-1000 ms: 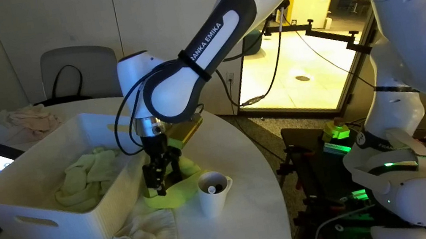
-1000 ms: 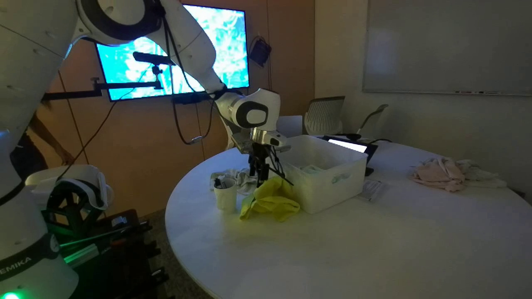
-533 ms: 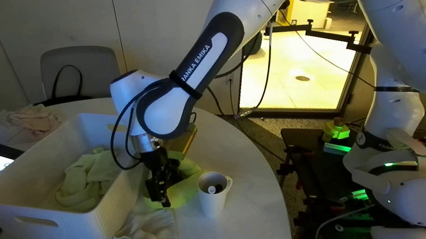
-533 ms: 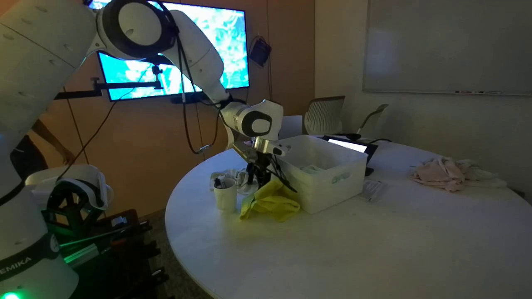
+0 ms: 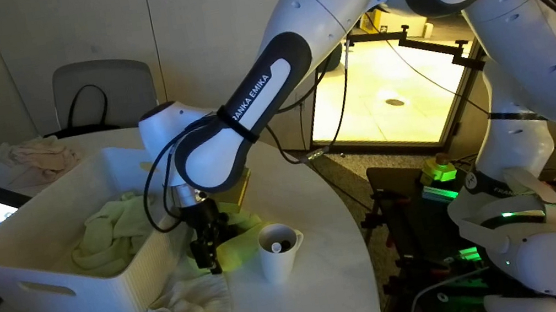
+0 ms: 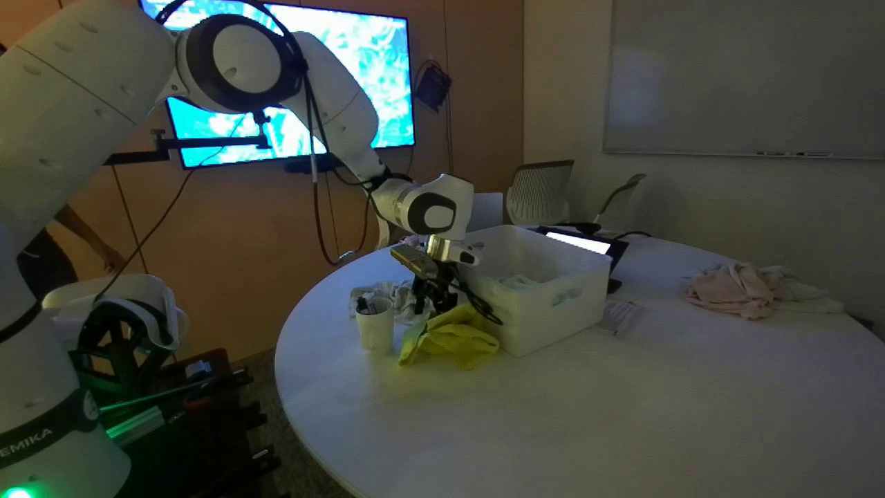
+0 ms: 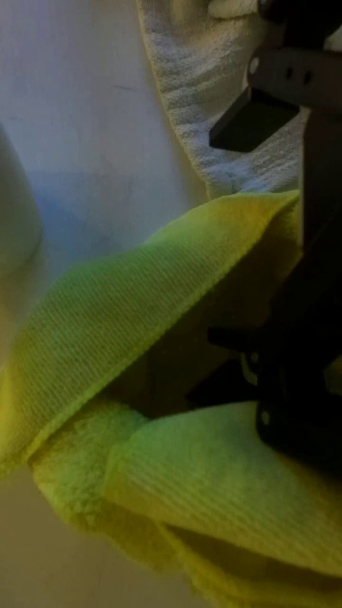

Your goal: Put the green towel in the basket, then put the two markers in the cup, then put the other green towel in the basket, then the black tape in the cup, then the white towel in the basket

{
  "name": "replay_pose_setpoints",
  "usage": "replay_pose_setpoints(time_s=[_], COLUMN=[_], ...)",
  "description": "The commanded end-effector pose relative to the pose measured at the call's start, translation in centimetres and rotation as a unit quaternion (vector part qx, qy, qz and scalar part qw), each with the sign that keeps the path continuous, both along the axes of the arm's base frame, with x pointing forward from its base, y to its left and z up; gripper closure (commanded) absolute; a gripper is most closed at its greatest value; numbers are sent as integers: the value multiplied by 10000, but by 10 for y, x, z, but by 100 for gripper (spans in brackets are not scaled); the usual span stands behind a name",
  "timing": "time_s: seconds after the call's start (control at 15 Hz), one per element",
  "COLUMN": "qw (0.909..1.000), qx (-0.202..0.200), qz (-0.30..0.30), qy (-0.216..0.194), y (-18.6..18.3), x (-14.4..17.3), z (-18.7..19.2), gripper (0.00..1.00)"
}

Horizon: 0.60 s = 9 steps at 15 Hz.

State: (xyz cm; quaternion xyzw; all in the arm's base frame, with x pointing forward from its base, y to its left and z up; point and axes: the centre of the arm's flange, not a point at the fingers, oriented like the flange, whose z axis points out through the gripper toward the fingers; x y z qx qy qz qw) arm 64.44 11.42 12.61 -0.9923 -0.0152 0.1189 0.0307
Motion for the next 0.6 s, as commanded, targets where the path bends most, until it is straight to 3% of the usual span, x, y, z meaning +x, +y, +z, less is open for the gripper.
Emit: replay_pose_setpoints(time_s=[0.0, 0.27, 0.47, 0.53], qw=[9998, 9998, 9998, 9997], qx=[2, -3, -12, -19], qz=[207, 217, 193, 178], qy=[-7, 7, -93, -171], y=[3, 1, 3, 4], x=[9, 5, 1, -1], z=[-3, -3, 10, 17], gripper=[34, 67, 87, 89])
